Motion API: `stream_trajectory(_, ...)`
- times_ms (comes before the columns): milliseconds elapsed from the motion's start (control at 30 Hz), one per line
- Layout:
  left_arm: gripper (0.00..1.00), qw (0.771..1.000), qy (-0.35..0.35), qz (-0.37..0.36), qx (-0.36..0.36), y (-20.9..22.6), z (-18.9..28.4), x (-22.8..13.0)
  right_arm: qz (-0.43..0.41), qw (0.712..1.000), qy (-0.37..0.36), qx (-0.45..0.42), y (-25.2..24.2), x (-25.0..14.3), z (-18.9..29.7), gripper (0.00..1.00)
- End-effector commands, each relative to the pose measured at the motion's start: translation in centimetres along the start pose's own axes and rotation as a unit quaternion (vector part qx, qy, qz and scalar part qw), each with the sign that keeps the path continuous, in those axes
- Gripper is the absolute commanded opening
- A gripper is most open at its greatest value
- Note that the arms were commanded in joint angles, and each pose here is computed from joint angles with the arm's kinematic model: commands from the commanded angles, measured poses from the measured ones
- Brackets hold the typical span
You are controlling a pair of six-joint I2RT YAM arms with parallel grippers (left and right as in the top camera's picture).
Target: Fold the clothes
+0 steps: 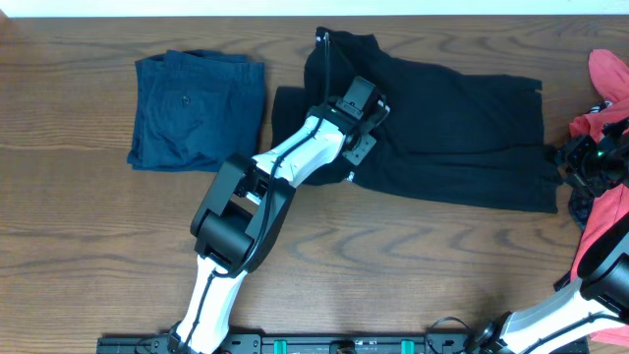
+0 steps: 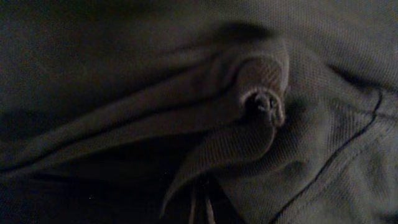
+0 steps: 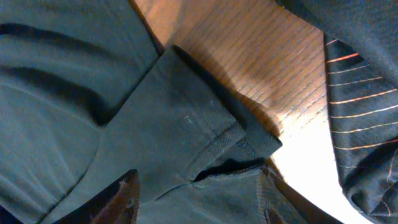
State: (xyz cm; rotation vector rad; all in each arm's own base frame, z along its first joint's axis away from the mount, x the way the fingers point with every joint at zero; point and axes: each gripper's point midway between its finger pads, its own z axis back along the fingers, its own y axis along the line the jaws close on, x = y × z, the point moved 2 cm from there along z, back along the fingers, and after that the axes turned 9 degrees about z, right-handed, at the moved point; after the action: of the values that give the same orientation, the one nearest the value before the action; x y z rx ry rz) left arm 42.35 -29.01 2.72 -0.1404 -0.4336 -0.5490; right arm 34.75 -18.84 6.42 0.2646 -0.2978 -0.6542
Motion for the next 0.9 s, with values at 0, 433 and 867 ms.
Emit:
stream_trajectory(0,0.06,0.999,-0.01,0.015,0.027,1.9,-0.7,0.3,0.003,1.0,-0.004,0.007,0.7,0.1,0.5,0.59)
stream_trajectory(433,0.06,0.992,-0.12,0.019,0.037,2.8,3.1,6.2,0.001,1.0,0.004,0.006,0.6,-0.3,0.5,0.59)
stream_trajectory(867,0.74,0.993,-0.087,0.064,0.057,6.9,9.6,6.3,-0.004,1.0,0.018,0.005,0.6,-0.9,0.5,0.59)
